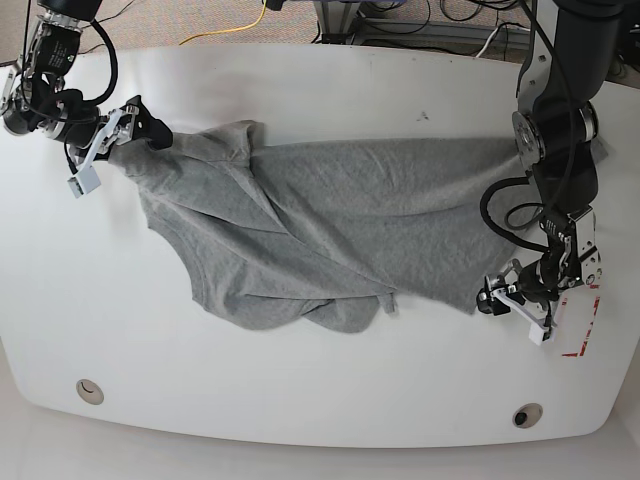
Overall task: Layout the t-shirt on the table in an organized manner, then fold the t-shirt properly
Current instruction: 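Grasp the shirt edge with the left gripper near the red mark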
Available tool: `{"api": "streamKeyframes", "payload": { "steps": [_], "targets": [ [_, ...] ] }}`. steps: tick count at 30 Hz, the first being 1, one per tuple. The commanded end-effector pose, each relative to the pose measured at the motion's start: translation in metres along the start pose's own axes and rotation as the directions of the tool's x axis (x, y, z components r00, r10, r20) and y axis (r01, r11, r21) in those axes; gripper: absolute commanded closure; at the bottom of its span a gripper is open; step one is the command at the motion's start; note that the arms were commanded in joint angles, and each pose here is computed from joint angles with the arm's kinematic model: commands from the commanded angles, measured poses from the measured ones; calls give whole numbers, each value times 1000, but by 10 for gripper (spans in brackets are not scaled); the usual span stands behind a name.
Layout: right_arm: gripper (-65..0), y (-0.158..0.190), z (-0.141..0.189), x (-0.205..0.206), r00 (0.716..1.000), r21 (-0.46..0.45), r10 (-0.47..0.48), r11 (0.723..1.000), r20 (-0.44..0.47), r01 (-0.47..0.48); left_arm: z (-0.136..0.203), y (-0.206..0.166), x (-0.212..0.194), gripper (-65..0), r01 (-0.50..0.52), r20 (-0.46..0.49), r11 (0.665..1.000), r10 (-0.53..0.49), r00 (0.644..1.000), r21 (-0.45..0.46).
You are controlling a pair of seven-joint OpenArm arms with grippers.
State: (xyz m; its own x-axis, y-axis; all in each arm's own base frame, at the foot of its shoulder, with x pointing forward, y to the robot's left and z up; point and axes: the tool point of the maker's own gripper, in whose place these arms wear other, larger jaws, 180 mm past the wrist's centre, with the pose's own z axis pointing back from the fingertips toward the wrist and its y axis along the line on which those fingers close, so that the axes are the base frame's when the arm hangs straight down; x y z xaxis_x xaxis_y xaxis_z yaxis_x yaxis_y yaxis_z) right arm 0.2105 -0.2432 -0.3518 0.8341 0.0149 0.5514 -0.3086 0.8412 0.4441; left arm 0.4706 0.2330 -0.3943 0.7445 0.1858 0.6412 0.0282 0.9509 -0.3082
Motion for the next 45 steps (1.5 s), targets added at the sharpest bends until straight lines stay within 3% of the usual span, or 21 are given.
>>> {"api": "streamKeyframes", "payload": {
  "steps": [1, 7, 12, 22, 25, 31, 45],
  "targets": [
    [-530, -1, 8, 14, 999, -9, 31, 999, 34, -30, 3, -11, 29, -387, 42, 57, 999, -41, 998, -17],
    [-530, -1, 8, 15, 999, -9, 32, 999, 36, -32, -5, -26, 19, -387, 106, 14, 994, -106, 994, -30],
    [-530, -1, 8, 15, 999, -9, 32, 999, 36, -32, -14, -47, 13, -387, 111, 6, 992, -111, 994, -67],
    [-530, -1, 8, 15, 999, -9, 32, 999, 36, -32, -16, -50, 10, -382, 113, 0, 991, -113, 994, -74],
    [-530, -1, 8, 15, 999, -9, 32, 999, 36, -32, -16, -50, 10, -308, 111, 0, 991, -111, 994, -74],
    [-530, -2, 8, 15, 999, -11, 32, 999, 37, -32, -15, -50, 11, -26, 110, 5, 991, -110, 994, -73],
    [-530, -2, 8, 21, 998, -15, 40, 999, 50, -39, -13, -54, 13, 0, 144, 11, 984, -144, 990, -106]
  ]
}}
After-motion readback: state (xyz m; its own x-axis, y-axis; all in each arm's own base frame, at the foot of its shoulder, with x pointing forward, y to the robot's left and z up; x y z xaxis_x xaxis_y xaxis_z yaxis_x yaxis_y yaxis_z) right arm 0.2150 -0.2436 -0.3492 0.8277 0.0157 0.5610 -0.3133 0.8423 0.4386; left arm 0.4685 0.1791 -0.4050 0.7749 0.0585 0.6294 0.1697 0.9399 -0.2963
